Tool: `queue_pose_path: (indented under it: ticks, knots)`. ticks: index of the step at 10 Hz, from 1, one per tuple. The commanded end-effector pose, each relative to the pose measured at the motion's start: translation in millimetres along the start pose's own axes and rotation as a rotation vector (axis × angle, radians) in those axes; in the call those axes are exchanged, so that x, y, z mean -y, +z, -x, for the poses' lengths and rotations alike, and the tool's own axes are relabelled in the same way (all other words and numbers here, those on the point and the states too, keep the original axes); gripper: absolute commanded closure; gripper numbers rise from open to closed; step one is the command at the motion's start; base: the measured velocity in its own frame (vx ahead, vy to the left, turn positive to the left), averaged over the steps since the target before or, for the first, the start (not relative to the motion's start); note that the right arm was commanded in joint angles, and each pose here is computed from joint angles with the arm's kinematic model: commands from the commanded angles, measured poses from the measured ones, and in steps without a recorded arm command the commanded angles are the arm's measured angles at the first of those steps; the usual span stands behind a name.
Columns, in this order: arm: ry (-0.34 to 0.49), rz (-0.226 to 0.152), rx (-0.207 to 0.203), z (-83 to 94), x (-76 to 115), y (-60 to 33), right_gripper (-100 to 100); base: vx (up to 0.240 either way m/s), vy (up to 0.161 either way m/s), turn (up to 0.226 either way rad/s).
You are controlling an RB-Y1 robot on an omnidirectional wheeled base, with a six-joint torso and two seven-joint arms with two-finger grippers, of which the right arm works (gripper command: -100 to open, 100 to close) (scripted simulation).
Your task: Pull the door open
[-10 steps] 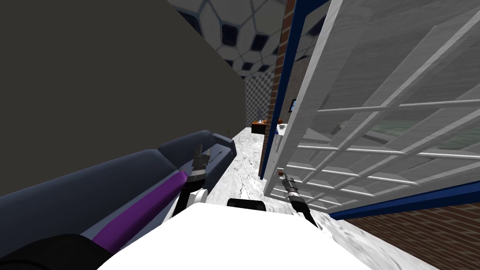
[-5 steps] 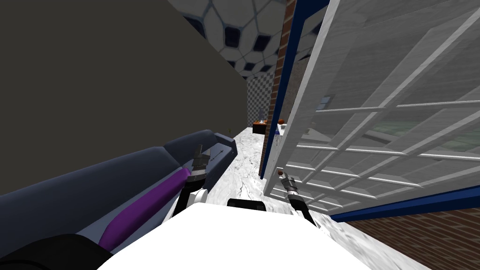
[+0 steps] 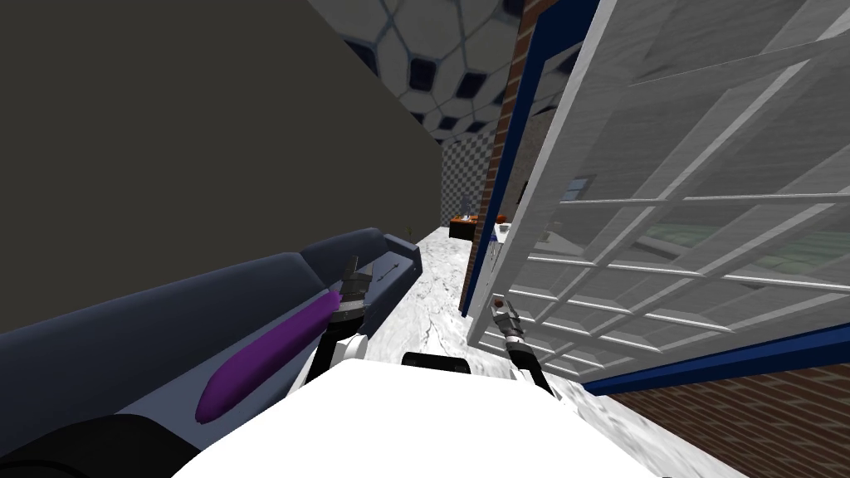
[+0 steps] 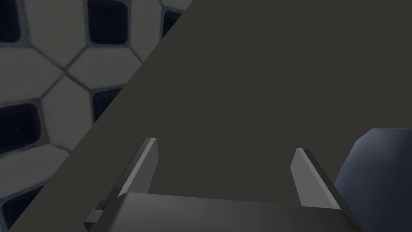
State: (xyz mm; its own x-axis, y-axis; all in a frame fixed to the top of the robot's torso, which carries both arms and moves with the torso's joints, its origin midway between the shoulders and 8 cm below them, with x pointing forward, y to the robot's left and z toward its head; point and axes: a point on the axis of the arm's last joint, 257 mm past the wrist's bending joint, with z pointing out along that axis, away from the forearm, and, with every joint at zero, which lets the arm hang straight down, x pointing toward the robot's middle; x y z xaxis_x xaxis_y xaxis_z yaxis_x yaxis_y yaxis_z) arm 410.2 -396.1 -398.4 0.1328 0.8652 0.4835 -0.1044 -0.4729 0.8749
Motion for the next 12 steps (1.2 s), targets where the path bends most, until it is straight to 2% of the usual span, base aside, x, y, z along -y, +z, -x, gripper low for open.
queue_pose_path:
  ticks: [1,3,7,8,12]
  knots:
    - [0.060,0.001,0.003,-1.7,0.9,1.5,-100,-0.034,0.001,0.012]
    - [0.110,0.003,0.006,-3.4,1.7,2.7,-100,-0.054,-0.004,0.018]
    - [0.262,0.008,0.014,-9.2,4.7,6.9,-100,-0.057,-0.005,0.015]
    - [0.269,0.008,0.014,-9.2,4.7,6.9,-100,-0.051,-0.008,0.005]
    - [0.427,0.013,0.022,-15.7,8.5,11.1,-100,-0.059,-0.011,0.015]
